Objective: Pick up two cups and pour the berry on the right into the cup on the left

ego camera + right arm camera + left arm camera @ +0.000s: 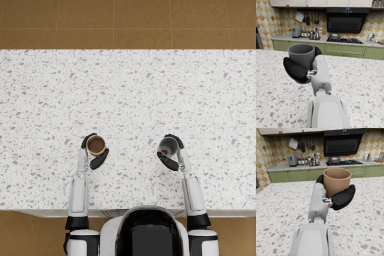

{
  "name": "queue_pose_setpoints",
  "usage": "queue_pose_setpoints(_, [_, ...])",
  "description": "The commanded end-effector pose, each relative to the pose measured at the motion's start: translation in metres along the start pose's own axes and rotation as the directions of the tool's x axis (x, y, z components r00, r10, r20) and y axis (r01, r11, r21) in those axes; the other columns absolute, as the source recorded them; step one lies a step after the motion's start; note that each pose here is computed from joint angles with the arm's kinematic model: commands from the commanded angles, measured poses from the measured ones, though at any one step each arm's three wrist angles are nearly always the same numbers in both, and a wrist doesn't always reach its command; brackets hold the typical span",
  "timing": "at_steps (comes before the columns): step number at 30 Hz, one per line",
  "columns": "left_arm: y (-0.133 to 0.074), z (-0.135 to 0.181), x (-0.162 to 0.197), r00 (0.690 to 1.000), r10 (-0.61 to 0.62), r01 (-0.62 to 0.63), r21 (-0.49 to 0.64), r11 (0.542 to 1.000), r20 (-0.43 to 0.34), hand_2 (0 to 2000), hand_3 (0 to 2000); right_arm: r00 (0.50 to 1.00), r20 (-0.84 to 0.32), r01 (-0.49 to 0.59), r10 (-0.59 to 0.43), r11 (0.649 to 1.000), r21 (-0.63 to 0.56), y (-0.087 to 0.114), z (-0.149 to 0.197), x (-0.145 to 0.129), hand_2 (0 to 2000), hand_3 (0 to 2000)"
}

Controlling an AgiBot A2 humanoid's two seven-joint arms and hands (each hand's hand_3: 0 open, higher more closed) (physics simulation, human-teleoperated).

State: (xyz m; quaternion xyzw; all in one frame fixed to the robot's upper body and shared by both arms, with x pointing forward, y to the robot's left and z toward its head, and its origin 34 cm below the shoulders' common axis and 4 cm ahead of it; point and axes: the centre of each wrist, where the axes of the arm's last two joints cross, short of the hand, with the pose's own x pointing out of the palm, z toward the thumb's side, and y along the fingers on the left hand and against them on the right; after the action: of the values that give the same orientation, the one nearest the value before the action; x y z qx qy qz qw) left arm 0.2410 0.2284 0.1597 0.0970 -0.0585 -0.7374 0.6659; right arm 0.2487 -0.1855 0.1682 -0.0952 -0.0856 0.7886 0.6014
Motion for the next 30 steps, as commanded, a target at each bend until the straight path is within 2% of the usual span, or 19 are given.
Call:
queue_pose_setpoints(1, [0.006, 0.010, 0.025, 0.996, -0.087, 0.086, 0.044, 0.995, 0.017, 2000, 1280, 1.000, 0.022, -0.002, 0.004, 0.997, -0.083, -0.034, 0.018, 0.004, 2000, 1280])
queue_pose_setpoints(2, [0.007, 0.011, 0.029, 0.995, -0.097, 0.098, 0.048, 0.994, -0.009, 2000, 1280, 1.000, 0.027, 0.000, 0.002, 0.996, -0.090, -0.040, 0.020, 0.005, 2000, 1280])
queue_pose_setpoints(7, [0.006, 0.012, 0.053, 0.976, -0.163, 0.172, 0.055, 0.984, -0.144, 2000, 1280, 0.993, -0.114, -0.039, 0.021, 0.987, -0.157, -0.058, 0.039, 0.020, 2000, 1280])
queue_pose_setpoints(11, [0.000, 0.015, 0.069, 0.945, -0.203, 0.226, 0.063, 0.972, -0.256, 2000, 1280, 0.972, -0.233, -0.072, 0.023, 0.976, -0.205, -0.062, 0.054, 0.031, 2000, 1280])
queue_pose_setpoints(14, [0.005, 0.014, 0.073, 0.929, -0.198, 0.230, 0.066, 0.971, -0.313, 2000, 1280, 0.947, -0.320, -0.096, 0.013, 0.964, -0.247, -0.062, 0.066, 0.039, 2000, 1280])
queue_pose_setpoints(22, [0.012, 0.013, 0.079, 0.925, -0.191, 0.224, 0.066, 0.972, -0.330, 2000, 1280, 0.845, -0.535, -0.187, -0.006, 0.934, -0.306, -0.057, 0.085, 0.066, 2000, 1280])
queue_pose_setpoints(30, [0.012, 0.008, 0.078, 0.928, -0.188, 0.214, 0.047, 0.976, -0.323, 2000, 1280, 0.705, -0.701, -0.184, -0.111, 0.925, -0.332, -0.059, 0.096, 0.071, 2000, 1280])
